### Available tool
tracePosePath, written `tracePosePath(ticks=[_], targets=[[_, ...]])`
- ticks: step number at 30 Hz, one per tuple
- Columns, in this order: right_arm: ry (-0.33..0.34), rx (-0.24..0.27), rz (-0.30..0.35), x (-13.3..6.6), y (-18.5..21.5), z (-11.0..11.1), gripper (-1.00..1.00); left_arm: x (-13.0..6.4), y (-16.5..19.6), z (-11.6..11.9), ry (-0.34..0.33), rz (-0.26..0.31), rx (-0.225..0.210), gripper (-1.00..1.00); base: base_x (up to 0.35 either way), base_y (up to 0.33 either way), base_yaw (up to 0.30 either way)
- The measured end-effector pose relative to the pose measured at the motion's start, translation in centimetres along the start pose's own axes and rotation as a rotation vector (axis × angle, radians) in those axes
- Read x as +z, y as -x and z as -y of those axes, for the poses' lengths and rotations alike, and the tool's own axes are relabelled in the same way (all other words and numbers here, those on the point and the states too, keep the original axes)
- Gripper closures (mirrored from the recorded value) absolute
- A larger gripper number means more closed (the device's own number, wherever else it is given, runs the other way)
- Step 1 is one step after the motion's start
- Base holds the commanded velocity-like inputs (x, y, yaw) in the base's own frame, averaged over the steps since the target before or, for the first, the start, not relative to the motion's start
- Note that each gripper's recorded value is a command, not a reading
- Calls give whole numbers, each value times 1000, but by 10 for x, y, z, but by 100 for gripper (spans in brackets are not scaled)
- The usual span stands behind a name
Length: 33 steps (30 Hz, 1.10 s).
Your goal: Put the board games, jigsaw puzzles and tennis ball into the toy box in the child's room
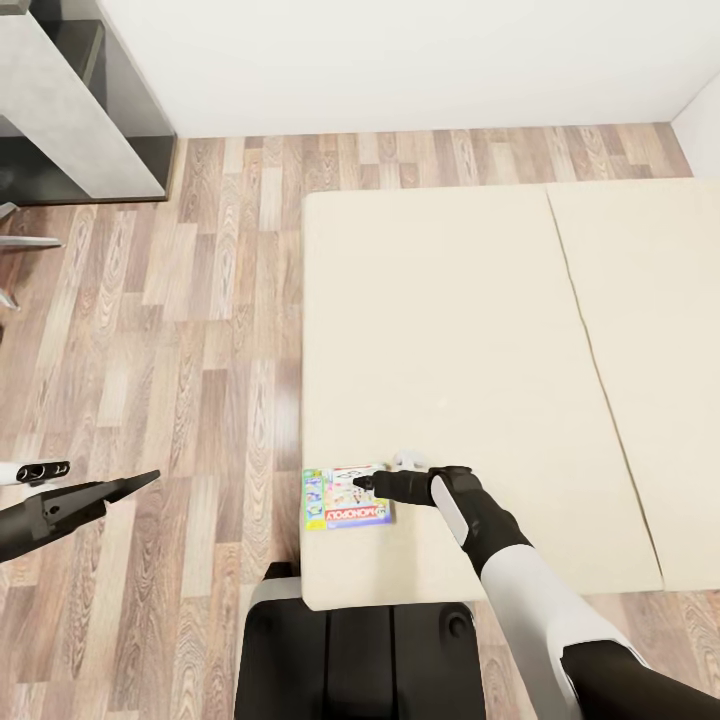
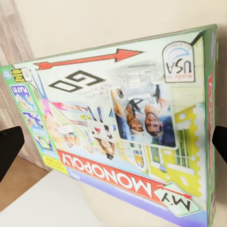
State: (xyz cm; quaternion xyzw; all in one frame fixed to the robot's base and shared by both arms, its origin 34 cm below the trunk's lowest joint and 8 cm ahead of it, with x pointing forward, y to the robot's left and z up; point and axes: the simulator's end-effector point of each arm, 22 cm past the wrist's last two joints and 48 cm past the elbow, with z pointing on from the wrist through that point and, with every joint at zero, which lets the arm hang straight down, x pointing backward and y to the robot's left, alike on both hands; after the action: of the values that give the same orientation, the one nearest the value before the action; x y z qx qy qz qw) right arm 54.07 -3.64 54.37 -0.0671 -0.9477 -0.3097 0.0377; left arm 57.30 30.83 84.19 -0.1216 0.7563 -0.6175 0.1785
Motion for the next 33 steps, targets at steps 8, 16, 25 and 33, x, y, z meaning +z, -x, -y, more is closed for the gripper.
tracePosePath(ticks=[8, 16, 25, 33], targets=[[0, 2, 2, 0, 1, 1, -100, 0, 0, 0, 0, 0, 0, -100, 0, 43, 0], [4, 5, 0, 0, 0, 0, -100, 0, 0, 0, 0, 0, 0, -100, 0, 2, 0], [5, 7, 0, 0, 0, 0, -100, 0, 0, 0, 0, 0, 0, -100, 0, 0, 0], [6, 7, 0, 0, 0, -1, -100, 0, 0, 0, 0, 0, 0, -100, 0, 0, 0]])
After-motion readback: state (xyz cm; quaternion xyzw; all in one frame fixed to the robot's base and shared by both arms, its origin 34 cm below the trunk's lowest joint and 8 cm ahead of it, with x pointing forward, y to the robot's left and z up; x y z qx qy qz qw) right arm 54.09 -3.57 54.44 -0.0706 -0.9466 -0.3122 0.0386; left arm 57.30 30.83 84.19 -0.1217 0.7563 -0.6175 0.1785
